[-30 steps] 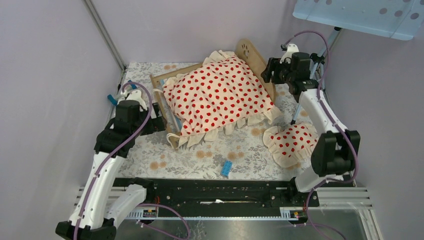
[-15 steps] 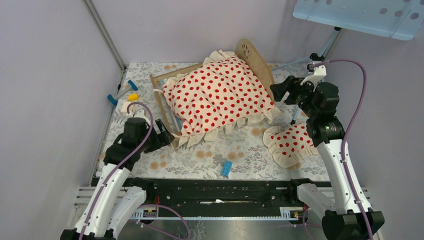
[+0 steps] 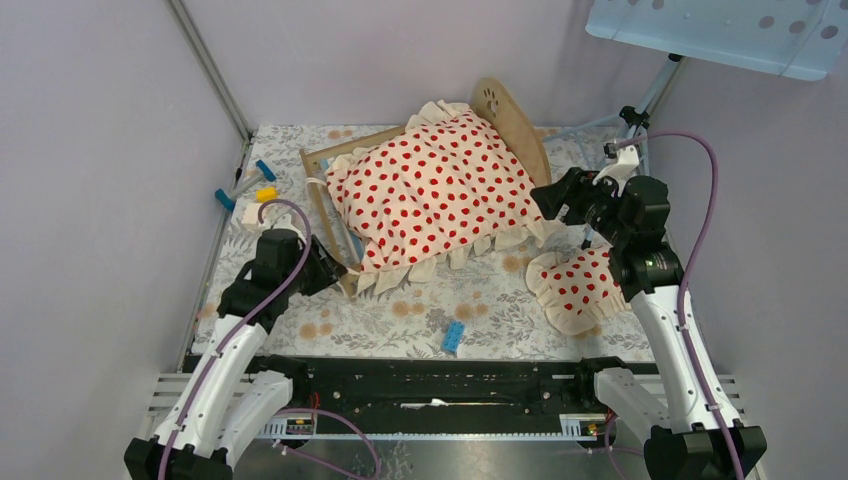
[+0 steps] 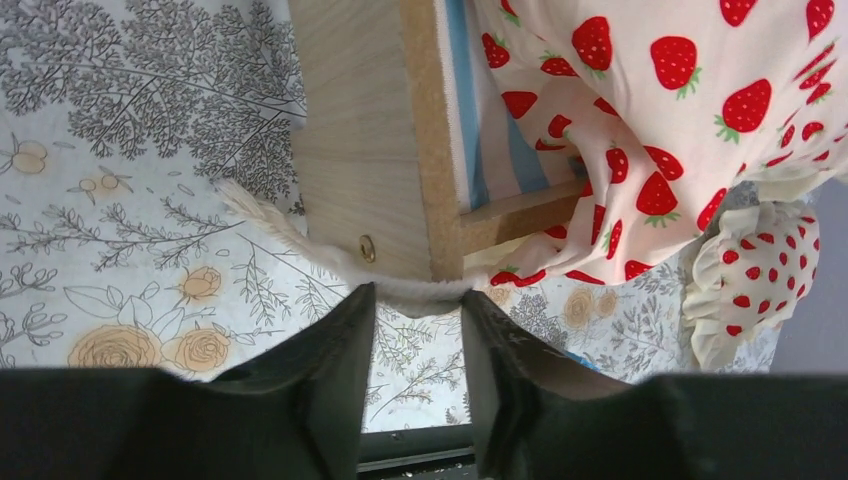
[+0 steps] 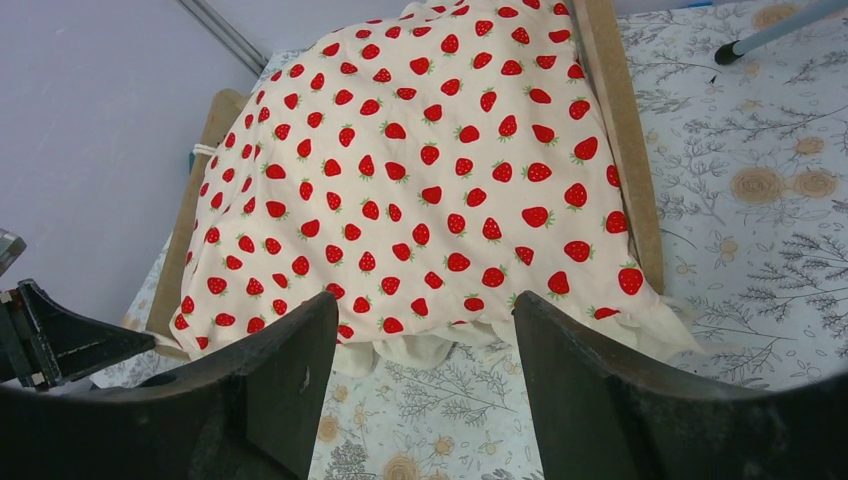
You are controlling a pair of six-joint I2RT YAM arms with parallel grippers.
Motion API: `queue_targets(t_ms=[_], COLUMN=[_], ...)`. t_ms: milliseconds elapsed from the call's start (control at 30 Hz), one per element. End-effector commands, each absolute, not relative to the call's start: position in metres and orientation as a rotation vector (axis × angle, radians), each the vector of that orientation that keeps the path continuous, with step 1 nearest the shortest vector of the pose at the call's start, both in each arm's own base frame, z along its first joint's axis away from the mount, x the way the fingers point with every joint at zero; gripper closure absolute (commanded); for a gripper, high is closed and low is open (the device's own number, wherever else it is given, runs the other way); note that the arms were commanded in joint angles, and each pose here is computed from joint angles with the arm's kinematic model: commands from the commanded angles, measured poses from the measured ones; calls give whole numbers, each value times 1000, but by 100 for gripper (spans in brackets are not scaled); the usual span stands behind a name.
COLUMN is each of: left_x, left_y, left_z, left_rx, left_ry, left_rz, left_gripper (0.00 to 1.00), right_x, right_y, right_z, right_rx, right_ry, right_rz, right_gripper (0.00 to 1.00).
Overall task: Set up the pet bed
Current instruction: Cross the ropes on the bed frame.
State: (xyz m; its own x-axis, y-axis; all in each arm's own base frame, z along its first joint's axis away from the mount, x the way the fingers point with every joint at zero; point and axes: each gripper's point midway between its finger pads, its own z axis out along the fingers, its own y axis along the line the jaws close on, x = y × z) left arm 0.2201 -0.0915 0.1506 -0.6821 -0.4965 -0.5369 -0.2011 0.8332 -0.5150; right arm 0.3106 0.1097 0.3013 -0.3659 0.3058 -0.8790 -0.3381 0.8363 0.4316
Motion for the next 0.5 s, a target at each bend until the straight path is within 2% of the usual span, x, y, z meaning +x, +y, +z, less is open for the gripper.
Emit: queue_targets(t_ms=[0, 267, 467], left_x=[235, 238, 231], left_y=[-93, -96, -116], left_z=[163, 167, 181], left_rx=[-491, -435, -349], left_ry=[2243, 2258, 2281], left_rz=[-575, -574, -711], left_gripper=[67, 98, 100], right_x=[303, 298, 291], right_y=[116, 118, 125], right_z=[315, 309, 307], right_rx=[-60, -64, -76], right_ry=[1775, 1785, 1787], right_rz=[711, 725, 778], right_gripper=[28, 29, 32])
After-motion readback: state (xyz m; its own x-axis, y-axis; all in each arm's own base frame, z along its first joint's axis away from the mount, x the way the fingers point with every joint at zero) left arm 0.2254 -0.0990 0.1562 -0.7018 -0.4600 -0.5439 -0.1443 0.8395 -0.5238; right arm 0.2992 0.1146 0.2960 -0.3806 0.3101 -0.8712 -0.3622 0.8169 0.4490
